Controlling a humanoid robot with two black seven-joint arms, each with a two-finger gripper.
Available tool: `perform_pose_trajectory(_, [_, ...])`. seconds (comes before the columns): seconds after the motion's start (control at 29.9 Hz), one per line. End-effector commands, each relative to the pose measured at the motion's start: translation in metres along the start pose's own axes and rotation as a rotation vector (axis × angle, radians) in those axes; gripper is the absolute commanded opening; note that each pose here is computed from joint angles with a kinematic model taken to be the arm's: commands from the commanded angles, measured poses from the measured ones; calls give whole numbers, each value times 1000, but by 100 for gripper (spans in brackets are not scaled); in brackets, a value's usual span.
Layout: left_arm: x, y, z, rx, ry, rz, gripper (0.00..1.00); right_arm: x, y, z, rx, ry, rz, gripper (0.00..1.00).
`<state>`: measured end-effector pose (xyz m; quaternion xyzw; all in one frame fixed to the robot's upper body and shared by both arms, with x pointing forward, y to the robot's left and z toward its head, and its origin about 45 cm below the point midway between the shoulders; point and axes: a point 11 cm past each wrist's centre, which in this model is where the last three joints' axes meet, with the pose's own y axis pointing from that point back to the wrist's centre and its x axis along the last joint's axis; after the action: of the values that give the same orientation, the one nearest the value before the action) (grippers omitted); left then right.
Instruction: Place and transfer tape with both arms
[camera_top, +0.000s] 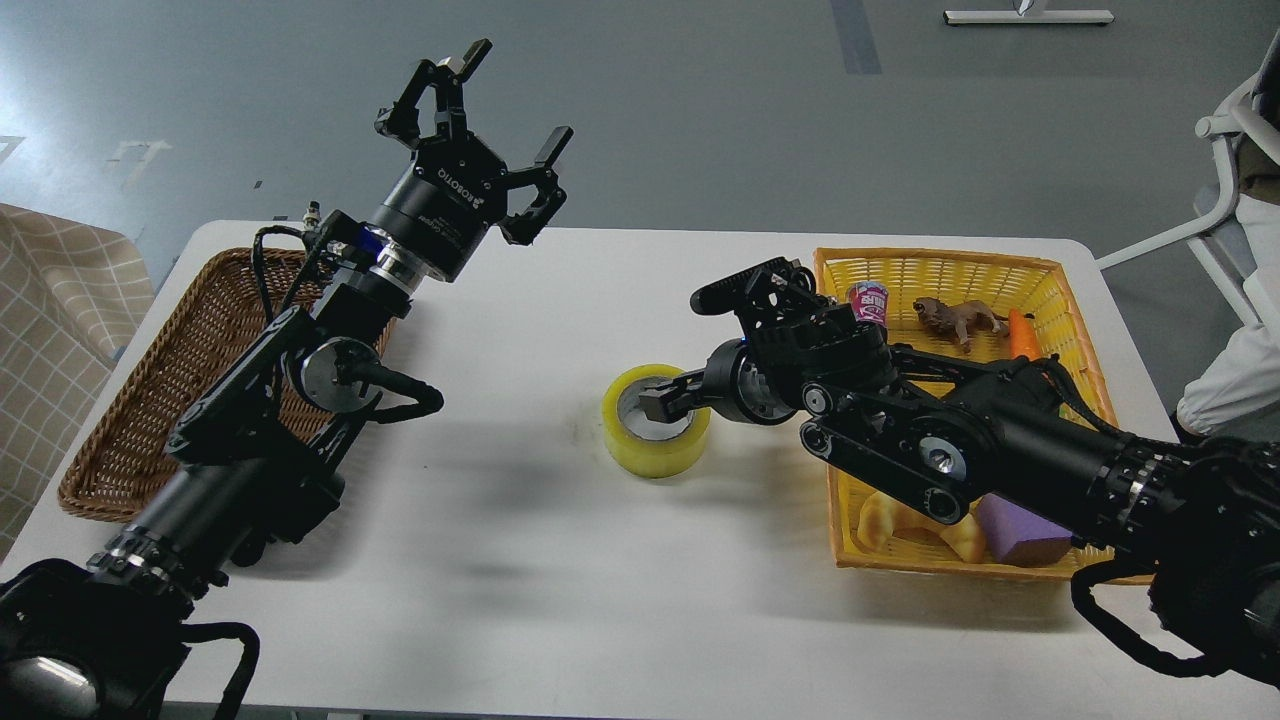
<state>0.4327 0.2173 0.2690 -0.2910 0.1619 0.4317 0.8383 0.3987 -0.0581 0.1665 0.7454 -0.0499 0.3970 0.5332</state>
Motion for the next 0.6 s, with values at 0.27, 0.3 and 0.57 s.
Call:
perform_pose_trajectory(0.27, [2, 2, 2, 4, -10, 4, 98, 69, 81, 58, 20, -149, 254, 99])
perform_pose_trajectory(0.3, [3, 2, 2, 4, -12, 4, 98, 69, 91, 64, 43, -187, 266, 99])
perform_pose_trajectory(0.57, [4, 3, 2, 5, -12, 6, 98, 67, 143, 109, 143, -480, 306, 99])
